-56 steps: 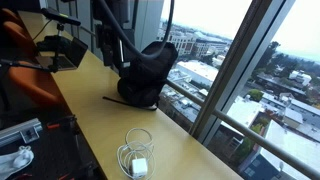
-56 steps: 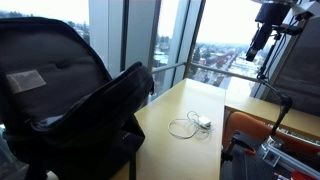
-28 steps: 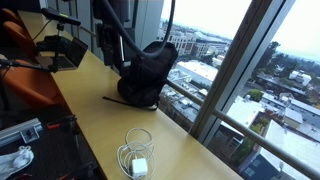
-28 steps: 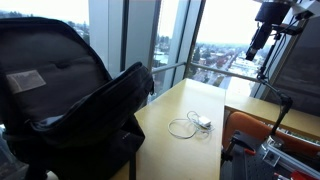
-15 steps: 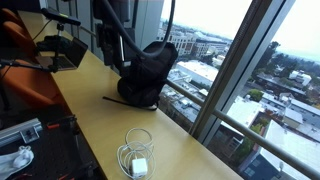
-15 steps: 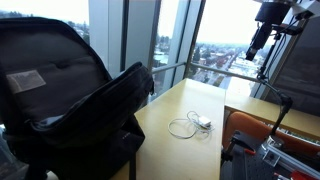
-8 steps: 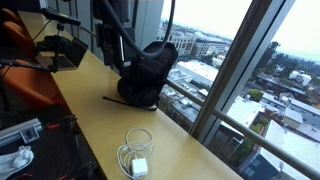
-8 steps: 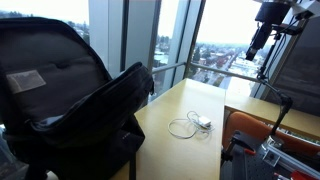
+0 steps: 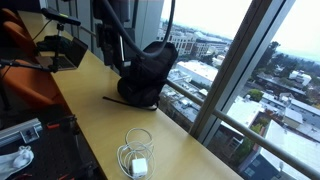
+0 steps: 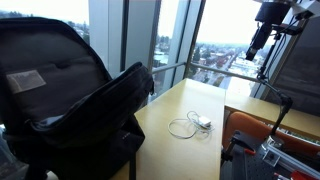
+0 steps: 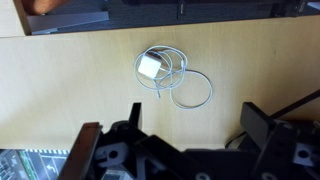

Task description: Put the charging cable inside the bag then put the back flat on the table

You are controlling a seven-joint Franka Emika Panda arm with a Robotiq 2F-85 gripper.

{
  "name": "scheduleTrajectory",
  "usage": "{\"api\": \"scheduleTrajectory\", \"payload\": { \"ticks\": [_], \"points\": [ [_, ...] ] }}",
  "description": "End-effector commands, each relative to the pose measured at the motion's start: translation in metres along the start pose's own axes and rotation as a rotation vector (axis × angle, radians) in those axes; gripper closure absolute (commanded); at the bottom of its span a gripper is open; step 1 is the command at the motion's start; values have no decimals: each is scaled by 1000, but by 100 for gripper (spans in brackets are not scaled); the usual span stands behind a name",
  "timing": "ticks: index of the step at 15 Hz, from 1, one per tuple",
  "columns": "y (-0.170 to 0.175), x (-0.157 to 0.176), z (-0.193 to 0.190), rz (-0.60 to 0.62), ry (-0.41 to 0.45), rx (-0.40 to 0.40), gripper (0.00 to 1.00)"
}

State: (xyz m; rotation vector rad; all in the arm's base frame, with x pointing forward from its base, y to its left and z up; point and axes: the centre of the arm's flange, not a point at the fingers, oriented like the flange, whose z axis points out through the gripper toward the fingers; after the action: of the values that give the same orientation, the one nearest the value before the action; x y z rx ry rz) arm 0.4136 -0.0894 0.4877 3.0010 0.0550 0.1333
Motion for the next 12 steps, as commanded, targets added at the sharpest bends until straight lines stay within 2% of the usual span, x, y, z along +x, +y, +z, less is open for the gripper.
{"api": "scheduleTrajectory", "payload": {
  "ticks": [1, 5, 7, 9, 12],
  "points": [
    [0, 0, 0, 0, 0, 0, 0],
    [-15, -2, 8, -50, 1, -11, 0],
    [-17, 9, 9, -90, 18, -7, 0],
    [-15, 24, 11, -121, 74, -17, 0],
    [-5, 50, 24, -132, 119, -23, 0]
  ]
}}
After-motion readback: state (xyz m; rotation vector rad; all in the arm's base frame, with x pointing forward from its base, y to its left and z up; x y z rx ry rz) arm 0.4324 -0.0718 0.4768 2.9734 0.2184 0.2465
